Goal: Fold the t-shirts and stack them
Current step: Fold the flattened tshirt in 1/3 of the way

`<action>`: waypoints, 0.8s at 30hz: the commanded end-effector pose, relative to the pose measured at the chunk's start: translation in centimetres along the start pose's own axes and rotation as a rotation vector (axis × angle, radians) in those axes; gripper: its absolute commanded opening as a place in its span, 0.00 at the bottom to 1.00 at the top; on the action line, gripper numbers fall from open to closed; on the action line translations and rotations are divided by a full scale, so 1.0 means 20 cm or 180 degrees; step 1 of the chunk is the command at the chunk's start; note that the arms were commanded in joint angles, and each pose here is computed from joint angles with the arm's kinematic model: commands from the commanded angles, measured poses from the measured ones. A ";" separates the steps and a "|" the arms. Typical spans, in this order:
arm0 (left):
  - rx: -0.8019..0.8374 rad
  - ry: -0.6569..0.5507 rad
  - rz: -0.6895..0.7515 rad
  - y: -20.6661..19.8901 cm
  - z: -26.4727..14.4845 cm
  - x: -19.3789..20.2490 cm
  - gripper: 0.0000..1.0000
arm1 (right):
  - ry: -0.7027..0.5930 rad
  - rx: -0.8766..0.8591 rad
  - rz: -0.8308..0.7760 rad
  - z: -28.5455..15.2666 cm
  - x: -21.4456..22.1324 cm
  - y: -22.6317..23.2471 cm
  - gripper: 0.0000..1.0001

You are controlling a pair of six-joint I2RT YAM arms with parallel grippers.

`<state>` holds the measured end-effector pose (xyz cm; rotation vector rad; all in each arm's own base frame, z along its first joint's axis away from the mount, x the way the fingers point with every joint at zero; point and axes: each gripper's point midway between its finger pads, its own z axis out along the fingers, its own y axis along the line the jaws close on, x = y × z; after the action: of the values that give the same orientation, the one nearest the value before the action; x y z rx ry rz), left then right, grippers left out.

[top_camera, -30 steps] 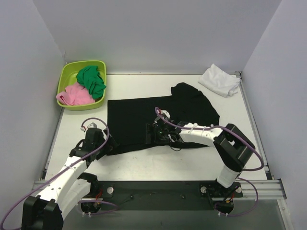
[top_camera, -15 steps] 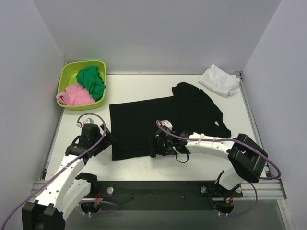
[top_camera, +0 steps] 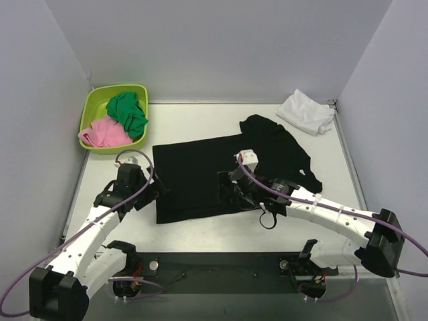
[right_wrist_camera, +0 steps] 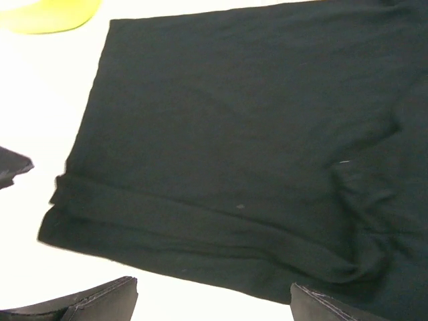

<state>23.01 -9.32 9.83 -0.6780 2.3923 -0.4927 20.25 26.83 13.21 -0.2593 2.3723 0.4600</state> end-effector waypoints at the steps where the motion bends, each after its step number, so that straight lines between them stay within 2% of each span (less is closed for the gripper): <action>1: 0.0448 -0.0036 0.0082 -0.25 0.00 -0.05 0.97 | -0.0134 0.0734 0.0130 -0.02 -0.08 -0.37 1.00; 8: 0.0633 0.0135 0.0330 -0.49 0.08 0.02 0.97 | -0.0052 0.0696 0.0616 0.09 -0.03 -0.55 1.00; 14: 0.0878 0.0198 0.0504 -0.71 0.12 0.04 0.97 | 0.0039 0.0659 0.0907 0.18 0.02 -0.61 1.00; 19: 0.0867 0.0309 0.0572 -0.76 0.21 0.06 0.97 | 0.0096 0.0756 0.1078 0.25 0.03 -0.69 1.00; 24: 0.0872 0.0344 0.0607 -0.74 0.23 0.09 0.97 | 0.0143 0.0421 0.1281 0.27 0.03 -0.59 1.00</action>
<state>28.95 -21.90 10.93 -0.3623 2.4664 -0.7085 26.63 16.29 5.36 0.2465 2.5028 0.3351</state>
